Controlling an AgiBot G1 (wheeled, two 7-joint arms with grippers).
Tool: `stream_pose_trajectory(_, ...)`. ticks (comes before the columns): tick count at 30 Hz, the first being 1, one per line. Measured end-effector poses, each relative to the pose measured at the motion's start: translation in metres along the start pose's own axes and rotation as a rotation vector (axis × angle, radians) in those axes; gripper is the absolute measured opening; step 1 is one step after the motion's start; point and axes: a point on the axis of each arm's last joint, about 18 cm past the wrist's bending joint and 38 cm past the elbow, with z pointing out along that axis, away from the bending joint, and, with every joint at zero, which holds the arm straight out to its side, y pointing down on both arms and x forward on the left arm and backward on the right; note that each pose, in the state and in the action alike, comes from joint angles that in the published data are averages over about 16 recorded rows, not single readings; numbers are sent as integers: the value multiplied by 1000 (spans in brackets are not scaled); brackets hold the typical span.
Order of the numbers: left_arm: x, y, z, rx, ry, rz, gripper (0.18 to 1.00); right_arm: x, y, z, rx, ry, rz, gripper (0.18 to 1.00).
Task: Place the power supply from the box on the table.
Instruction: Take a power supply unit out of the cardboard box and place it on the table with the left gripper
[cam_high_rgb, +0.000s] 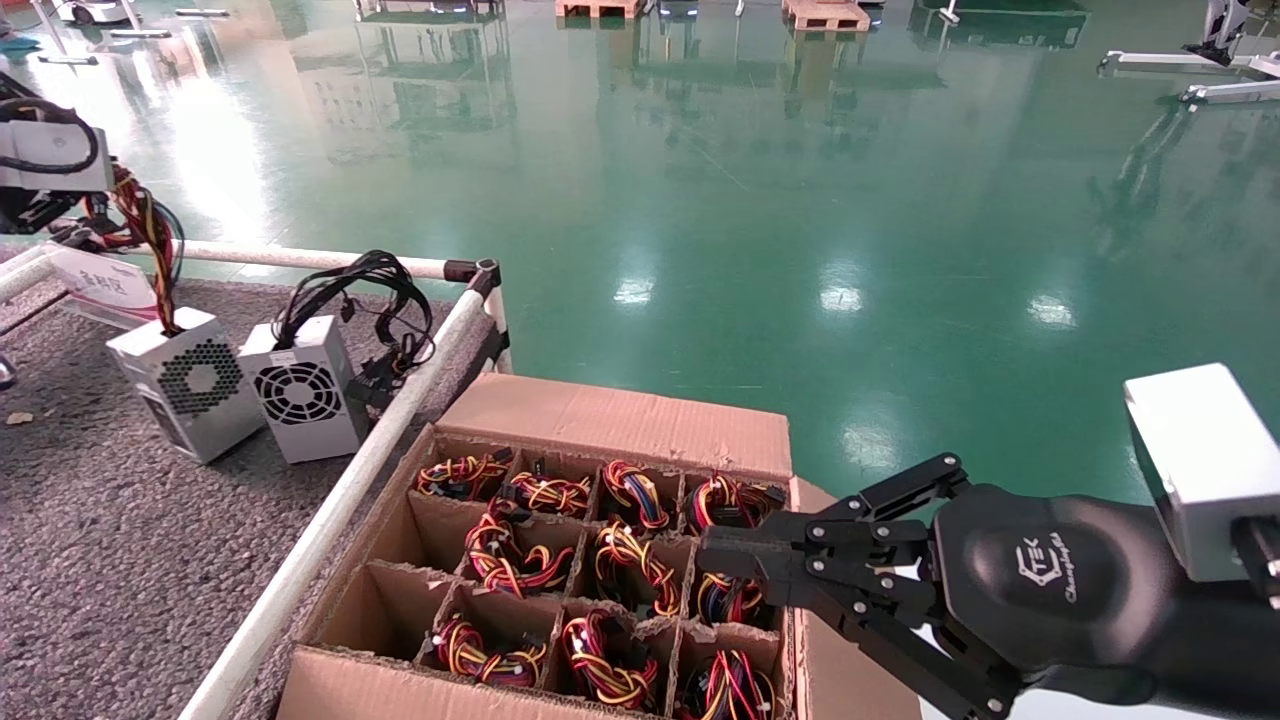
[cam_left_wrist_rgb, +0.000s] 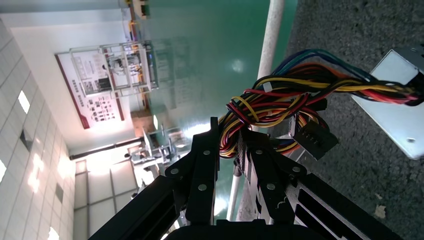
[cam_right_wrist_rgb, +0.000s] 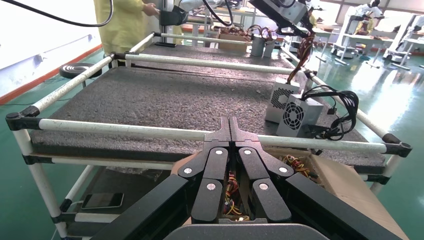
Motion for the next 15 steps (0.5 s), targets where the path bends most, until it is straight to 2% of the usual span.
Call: stream_pose_trajectory(15,1,-4,-2,32,16,-11,242,0,0,0,0,0,0,184)
